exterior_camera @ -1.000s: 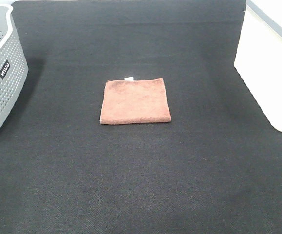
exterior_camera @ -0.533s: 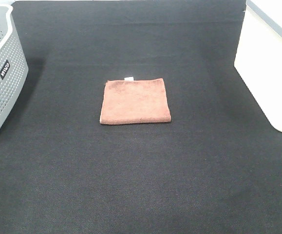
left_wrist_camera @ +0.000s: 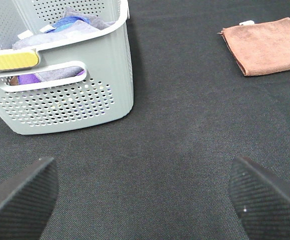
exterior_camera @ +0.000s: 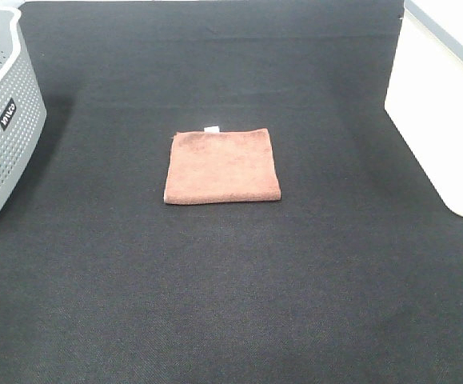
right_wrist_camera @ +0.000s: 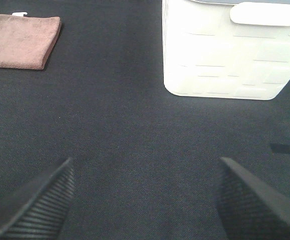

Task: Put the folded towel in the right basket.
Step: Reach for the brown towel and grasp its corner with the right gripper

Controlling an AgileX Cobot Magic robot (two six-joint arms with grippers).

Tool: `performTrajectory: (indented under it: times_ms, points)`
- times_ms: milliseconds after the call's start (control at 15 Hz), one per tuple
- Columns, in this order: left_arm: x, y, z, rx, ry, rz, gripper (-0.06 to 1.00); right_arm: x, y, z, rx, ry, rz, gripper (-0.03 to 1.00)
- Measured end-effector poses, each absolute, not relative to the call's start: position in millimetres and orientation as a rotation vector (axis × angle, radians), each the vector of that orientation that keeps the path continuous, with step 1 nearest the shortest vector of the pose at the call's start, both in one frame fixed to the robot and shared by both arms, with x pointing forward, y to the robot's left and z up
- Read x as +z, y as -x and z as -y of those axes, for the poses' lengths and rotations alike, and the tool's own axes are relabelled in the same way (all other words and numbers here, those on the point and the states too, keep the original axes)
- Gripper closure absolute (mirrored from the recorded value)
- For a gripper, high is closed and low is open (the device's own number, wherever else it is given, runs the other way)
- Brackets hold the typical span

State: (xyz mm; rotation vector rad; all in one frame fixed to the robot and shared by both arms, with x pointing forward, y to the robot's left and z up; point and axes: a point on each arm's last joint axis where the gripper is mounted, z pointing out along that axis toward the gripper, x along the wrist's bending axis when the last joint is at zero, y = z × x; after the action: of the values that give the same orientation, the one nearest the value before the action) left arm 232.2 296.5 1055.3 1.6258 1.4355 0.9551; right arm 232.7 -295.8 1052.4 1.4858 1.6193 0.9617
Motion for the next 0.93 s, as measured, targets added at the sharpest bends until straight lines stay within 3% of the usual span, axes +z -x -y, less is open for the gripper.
performTrajectory:
  times_ms: [533,933]
  points:
    - [1055.3,-232.2,-296.5,0.955,-1.626,-1.436,0.07,1052.5,-233.3,295.8,0.959,-1.487,-1.620,0.24]
    - [1055.3,-232.2,-296.5,0.955,-1.626,-1.436,0.07,1091.1,-270.5,294.2,1.010,-1.462,-1.579,0.24]
